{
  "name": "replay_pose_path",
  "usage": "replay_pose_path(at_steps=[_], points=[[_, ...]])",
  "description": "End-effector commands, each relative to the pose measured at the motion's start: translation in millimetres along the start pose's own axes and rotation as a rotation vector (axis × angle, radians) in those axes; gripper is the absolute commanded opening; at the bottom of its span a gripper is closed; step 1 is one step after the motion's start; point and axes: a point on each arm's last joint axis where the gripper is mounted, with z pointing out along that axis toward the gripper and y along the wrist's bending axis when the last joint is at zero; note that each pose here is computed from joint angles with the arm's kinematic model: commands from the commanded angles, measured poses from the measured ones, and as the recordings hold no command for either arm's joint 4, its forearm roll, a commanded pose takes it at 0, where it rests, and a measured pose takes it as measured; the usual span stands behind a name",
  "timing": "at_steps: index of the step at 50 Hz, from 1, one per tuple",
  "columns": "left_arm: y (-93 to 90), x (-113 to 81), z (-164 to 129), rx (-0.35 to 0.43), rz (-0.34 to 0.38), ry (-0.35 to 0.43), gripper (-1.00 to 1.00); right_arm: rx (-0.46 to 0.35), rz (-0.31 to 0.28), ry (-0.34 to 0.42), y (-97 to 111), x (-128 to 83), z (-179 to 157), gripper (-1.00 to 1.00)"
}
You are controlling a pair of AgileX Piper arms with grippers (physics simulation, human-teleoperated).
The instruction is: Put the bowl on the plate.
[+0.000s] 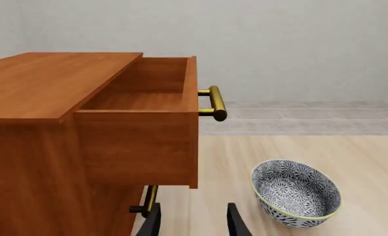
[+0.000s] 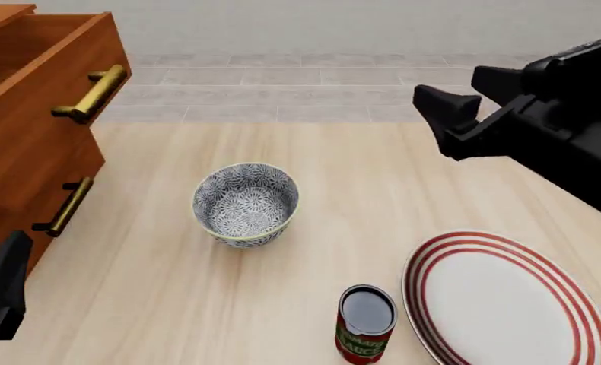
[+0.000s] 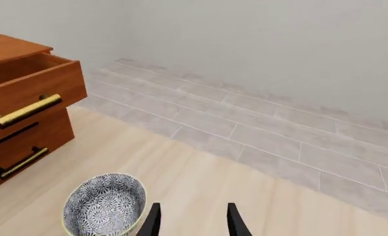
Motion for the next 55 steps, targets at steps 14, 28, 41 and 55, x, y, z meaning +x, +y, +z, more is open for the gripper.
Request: replay_pose_path(at_steps=[14,28,41,55], points=[[0.0,0.0,0,0.0,0.0,0.0,1.0,-0.146,0.004,0.142,38,-8,61,1.0],[0.0,0.0,0,0.0,0.0,0.0,1.0,-0.189,0.05,0.224,54,-6,79,1.0],[0.0,0.0,0,0.0,0.0,0.0,1.0,-0.224,0.088,0.298,70,-2,88,1.0],[0.0,0.0,0,0.0,0.0,0.0,1.0,-0.25,0.066,0.377,83,9,103,1.0]])
